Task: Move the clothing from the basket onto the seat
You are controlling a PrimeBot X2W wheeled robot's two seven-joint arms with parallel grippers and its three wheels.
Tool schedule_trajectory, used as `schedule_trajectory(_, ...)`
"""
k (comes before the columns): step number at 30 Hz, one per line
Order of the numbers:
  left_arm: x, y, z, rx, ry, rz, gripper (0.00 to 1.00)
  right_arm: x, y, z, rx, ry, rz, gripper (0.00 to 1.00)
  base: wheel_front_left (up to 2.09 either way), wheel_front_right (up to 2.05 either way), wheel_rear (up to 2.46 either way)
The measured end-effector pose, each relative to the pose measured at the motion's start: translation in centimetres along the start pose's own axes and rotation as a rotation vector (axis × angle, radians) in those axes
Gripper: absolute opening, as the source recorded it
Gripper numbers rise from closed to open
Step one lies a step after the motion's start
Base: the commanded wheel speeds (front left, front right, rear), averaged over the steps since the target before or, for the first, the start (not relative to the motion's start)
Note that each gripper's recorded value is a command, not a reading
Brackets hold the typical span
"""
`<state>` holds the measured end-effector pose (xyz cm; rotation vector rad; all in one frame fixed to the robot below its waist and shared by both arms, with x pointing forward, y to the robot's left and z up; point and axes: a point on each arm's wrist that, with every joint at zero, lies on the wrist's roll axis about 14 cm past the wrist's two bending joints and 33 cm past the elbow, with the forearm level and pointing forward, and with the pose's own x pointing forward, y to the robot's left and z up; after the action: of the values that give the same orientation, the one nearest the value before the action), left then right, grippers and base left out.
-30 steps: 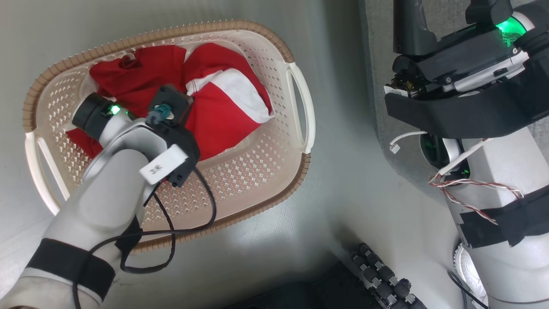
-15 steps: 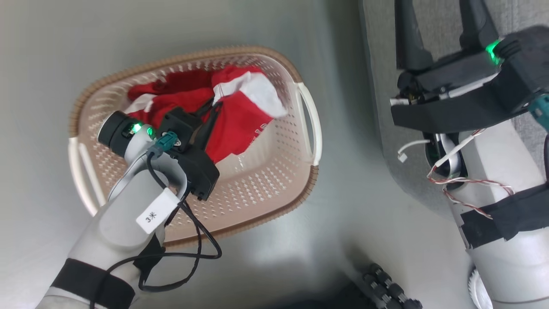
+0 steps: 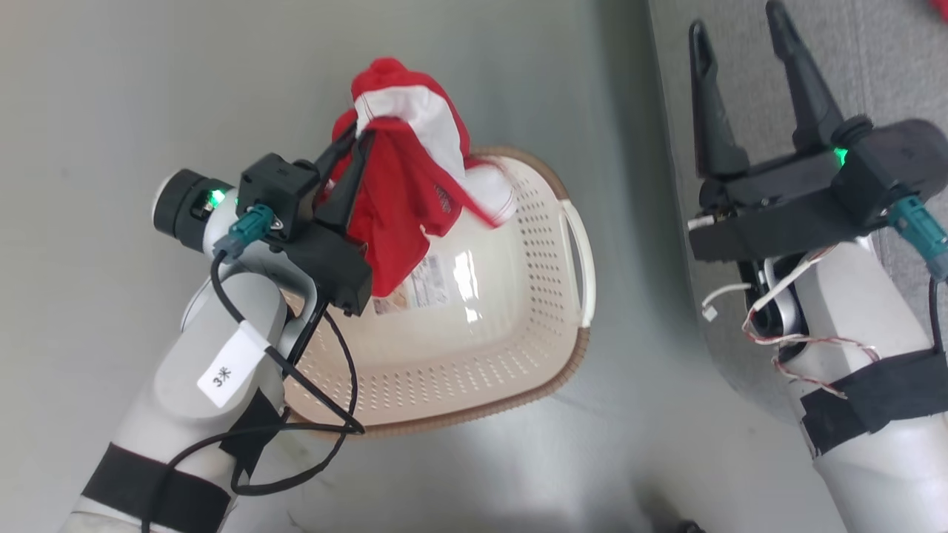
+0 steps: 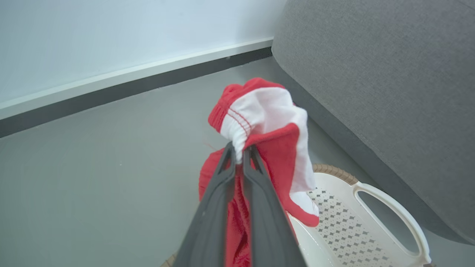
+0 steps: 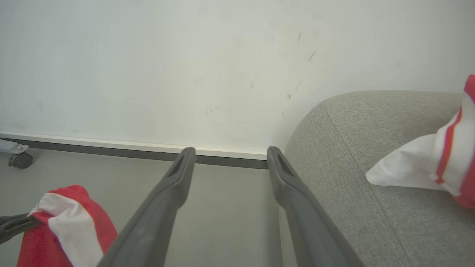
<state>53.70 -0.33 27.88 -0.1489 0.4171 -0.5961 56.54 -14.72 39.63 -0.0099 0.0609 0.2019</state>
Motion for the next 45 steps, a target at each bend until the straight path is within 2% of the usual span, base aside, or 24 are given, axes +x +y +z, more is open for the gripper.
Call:
schedule_trajectory(8, -2.1, 1.1, 7.7, 0.036, -0.158, 0.058, 0.0, -0.9, 1.3, 2.4, 0.008, -0.023, 0.033, 1.0, 0.0, 0.0, 0.0)
schedule_trajectory(19, -5.8, 0.3, 16.4, 0.134, -0.326, 0.076, 0.0, -2.6, 3.3, 5.9, 0.007, -0.055, 0.092, 1.0, 0.0, 0.0, 0.0)
schedule_trajectory(27, -8.2, -2.5, 21.5, 0.189, -0.424, 0.047, 0.0, -4.6, 5.1, 7.7, -0.01, -0.062, 0.15, 1.0, 0.0, 0.0, 0.0)
schedule_trajectory(31, -9.5, -4.1, 24.1, 0.219, -0.472, 0.035, 0.0, -5.3, 7.0, 8.8, -0.016, -0.071, 0.204, 1.0, 0.0, 0.0, 0.0)
schedule_trajectory(37, -11.5, -5.8, 26.4, 0.257, -0.511, 0.033, 0.0, -6.5, 10.9, 9.9, -0.017, -0.071, 0.294, 1.0, 0.0, 0.0, 0.0)
schedule_trajectory(45, -13.9, -9.1, 28.5, 0.307, -0.536, 0.002, 0.0, -8.2, 12.9, 10.8, -0.056, -0.051, 0.339, 1.0, 0.0, 0.0, 0.0)
